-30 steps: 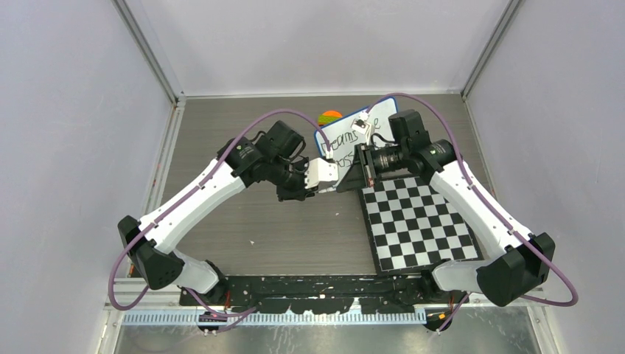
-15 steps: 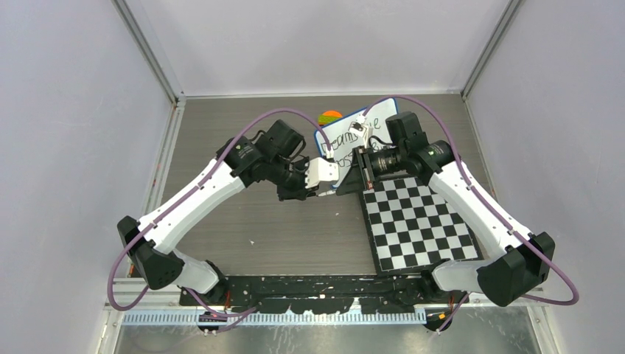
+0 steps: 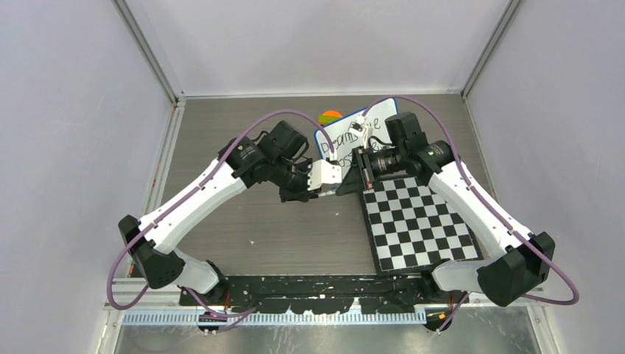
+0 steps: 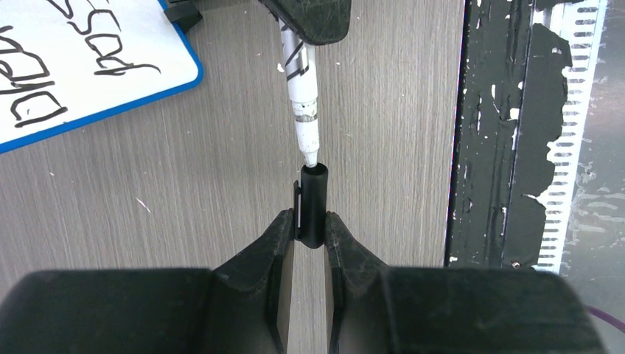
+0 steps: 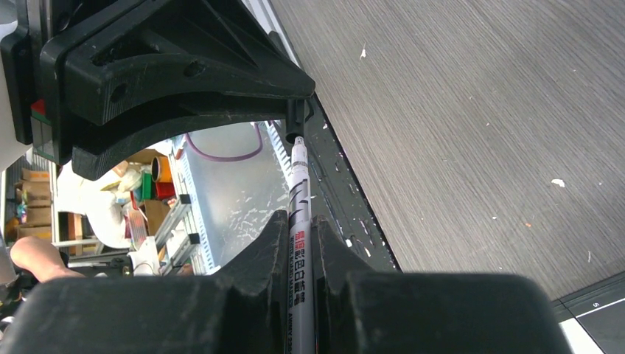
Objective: Write a sentence on the whiteboard
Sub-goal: Close the whiteboard marker.
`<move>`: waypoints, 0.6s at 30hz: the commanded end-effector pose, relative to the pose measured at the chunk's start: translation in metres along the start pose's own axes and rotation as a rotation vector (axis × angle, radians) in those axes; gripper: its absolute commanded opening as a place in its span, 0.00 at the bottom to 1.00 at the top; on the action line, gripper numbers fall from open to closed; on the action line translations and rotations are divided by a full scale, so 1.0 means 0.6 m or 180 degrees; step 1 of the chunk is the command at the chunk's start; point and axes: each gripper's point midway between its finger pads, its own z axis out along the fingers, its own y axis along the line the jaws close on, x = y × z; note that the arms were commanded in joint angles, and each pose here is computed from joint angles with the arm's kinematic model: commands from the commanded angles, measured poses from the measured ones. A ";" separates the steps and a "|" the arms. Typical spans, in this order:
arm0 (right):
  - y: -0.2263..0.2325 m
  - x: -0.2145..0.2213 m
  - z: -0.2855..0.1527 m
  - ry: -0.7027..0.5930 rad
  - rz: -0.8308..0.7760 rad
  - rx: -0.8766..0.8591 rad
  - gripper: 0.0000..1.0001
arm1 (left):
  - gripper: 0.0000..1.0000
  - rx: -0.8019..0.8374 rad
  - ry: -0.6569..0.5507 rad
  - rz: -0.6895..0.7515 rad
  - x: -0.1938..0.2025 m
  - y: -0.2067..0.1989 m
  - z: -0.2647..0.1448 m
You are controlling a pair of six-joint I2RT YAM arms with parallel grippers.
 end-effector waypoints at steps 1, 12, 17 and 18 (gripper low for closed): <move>0.013 -0.013 -0.006 -0.0077 -0.0157 -0.0015 0.00 | 0.00 0.0021 -0.0163 0.0066 -0.032 -0.005 -0.013; -0.002 -0.023 0.009 -0.0159 0.0008 0.0001 0.00 | 0.00 0.0038 -0.0362 -0.0339 -0.079 0.007 0.004; -0.014 -0.020 0.015 -0.0124 0.0058 0.0060 0.00 | 0.00 -0.0002 -0.0290 -0.0115 -0.084 0.002 0.008; -0.015 -0.019 0.017 -0.0123 0.0065 0.0055 0.00 | 0.00 -0.0017 -0.0325 -0.0110 -0.090 0.002 0.006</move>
